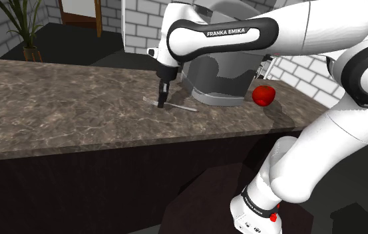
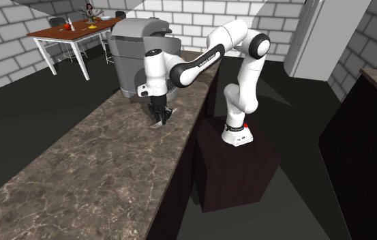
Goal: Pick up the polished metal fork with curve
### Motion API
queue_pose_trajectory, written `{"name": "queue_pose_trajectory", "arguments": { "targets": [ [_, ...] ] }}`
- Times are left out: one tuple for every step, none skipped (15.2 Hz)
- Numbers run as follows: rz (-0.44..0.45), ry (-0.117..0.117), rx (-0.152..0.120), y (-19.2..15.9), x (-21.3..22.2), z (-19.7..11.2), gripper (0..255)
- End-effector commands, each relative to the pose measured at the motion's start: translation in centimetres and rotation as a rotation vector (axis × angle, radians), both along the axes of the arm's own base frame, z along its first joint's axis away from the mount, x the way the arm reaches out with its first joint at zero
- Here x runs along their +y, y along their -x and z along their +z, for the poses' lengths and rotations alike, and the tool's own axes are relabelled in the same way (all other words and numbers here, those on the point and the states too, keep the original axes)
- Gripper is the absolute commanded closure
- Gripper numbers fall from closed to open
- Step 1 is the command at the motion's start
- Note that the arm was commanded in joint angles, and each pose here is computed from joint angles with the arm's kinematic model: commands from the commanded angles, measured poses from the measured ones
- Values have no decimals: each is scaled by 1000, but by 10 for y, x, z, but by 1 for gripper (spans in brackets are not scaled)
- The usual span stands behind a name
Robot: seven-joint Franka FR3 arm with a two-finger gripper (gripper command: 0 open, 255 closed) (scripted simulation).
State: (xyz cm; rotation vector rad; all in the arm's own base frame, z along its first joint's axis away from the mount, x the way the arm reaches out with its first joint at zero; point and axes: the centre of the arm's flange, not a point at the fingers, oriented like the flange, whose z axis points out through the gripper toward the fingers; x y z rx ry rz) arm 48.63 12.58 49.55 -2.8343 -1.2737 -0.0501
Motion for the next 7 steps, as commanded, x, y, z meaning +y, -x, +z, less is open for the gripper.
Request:
{"name": "queue_pose_trajectory", "arguments": {
  "targets": [
    [0, 0, 0, 0, 0, 11, 255],
    [0, 0, 0, 0, 0, 16, 255],
    [0, 0, 0, 0, 0, 22, 255],
    [0, 0, 0, 0, 0, 27, 255],
    [0, 0, 0, 0, 0, 32, 255],
    [0, 0, 0, 0, 0, 33, 255],
    [0, 0, 0, 0, 0, 33, 255]
  ]
}}
